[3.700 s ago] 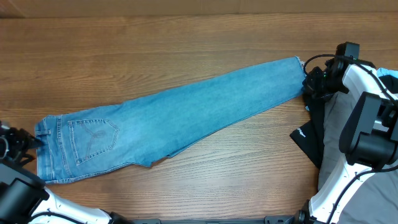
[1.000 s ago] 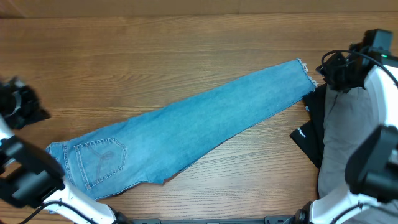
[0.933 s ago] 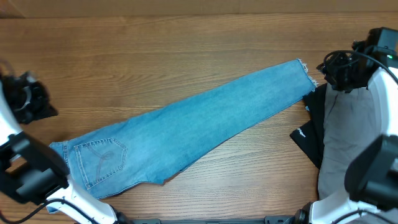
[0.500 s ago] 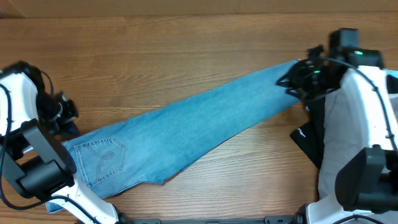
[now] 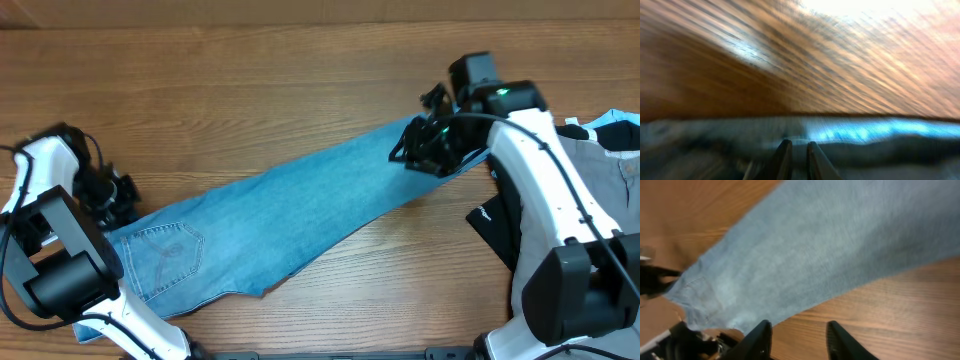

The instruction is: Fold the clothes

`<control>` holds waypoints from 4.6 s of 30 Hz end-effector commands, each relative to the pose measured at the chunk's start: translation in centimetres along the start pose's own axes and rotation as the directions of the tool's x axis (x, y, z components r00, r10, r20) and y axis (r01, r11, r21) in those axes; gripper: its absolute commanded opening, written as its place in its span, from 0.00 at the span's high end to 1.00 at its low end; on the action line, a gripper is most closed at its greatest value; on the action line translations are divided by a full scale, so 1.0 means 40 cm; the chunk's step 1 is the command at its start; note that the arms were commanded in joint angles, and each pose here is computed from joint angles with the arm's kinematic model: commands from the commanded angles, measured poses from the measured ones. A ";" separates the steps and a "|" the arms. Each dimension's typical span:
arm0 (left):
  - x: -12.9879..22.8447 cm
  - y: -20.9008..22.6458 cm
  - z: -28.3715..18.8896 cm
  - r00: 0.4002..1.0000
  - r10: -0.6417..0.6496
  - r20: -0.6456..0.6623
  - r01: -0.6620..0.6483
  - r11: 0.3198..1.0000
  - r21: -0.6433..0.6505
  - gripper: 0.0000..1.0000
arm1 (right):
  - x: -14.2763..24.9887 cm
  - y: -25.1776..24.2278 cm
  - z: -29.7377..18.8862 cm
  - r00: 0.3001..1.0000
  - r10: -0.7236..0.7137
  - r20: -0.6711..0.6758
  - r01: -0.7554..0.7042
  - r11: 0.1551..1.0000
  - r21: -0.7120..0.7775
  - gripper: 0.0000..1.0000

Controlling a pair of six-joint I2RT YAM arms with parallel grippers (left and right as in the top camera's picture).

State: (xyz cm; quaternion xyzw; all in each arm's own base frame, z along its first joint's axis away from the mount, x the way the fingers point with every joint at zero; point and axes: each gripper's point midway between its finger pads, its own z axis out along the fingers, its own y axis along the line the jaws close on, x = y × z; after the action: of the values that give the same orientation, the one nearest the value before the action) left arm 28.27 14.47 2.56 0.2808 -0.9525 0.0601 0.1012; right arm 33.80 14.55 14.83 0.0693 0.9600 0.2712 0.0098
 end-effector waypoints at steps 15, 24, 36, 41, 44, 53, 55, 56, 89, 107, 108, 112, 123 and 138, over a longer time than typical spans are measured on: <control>0.104 -0.259 -0.445 0.910 0.280 0.305 -0.327 0.938 0.117 0.62 | -0.016 -0.284 0.296 0.972 0.193 0.134 -0.216 0.959 0.186 0.84; 0.181 -0.241 -0.257 0.950 0.306 0.066 -0.310 0.948 0.069 0.72 | 0.016 -0.465 0.258 0.879 0.421 0.225 -0.477 0.789 0.387 0.95; 0.109 -0.106 0.011 0.985 0.106 0.133 -0.081 0.981 -0.178 0.90 | -0.038 -0.428 0.194 0.901 0.391 0.188 -0.431 0.858 0.279 0.94; 0.067 -0.084 0.090 0.968 0.051 0.246 -0.003 0.981 -0.192 0.96 | -0.082 -0.363 0.107 0.914 0.336 0.227 -0.388 0.888 0.246 0.90; 0.047 -0.083 0.130 0.961 0.051 0.273 0.001 0.982 -0.186 0.96 | -0.103 -0.319 0.042 0.912 0.314 0.263 -0.374 0.900 0.223 0.89; -0.121 -0.112 0.145 0.910 0.037 0.413 0.028 0.988 -0.151 0.96 | -0.095 -0.183 -0.013 0.941 0.248 0.232 -0.271 0.960 0.076 0.84; -0.168 -0.118 0.106 0.893 0.024 0.450 0.041 0.990 -0.135 0.96 | -0.075 -0.158 0.002 0.953 0.237 0.188 -0.251 0.967 0.053 0.84; -0.194 -0.124 0.074 0.881 0.016 0.473 0.046 0.992 -0.119 0.96 | -0.065 -0.139 0.010 0.964 0.209 0.165 -0.219 0.975 0.041 0.84; 0.165 -0.256 -0.392 0.945 0.255 0.203 -0.276 0.958 0.080 0.69 | 0.488 0.163 0.376 0.948 0.042 -0.314 -0.026 0.998 0.055 0.58; 0.252 -0.153 0.010 0.975 0.208 -0.074 -0.213 0.974 -0.072 0.71 | 0.493 0.159 0.429 0.944 0.085 -0.320 -0.091 0.996 -0.002 0.42; 0.257 -0.149 0.021 0.976 0.205 -0.079 -0.211 0.975 -0.075 0.71 | 0.492 0.159 0.435 0.943 0.096 -0.320 -0.102 0.995 0.000 0.42; 0.263 -0.143 0.044 0.978 0.190 -0.083 -0.196 0.977 -0.077 0.71 | 0.480 0.168 0.466 0.939 0.123 -0.321 -0.134 0.991 -0.015 0.44; 0.260 -0.144 0.045 0.979 0.190 -0.077 -0.196 0.978 -0.076 0.70 | 0.463 0.258 0.421 0.950 0.003 -0.311 -0.057 0.985 -0.164 0.92; 0.261 -0.144 0.045 0.979 0.190 -0.079 -0.196 0.978 -0.077 0.70 | 0.465 0.142 0.308 0.975 -0.028 -0.222 0.048 0.995 0.084 0.53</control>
State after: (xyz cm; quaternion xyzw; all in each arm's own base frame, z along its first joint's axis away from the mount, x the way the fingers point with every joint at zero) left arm 22.72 3.99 3.58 0.1787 -0.9732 0.0434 0.1383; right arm 15.82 29.42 7.70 0.0244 0.9550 0.2650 -0.1307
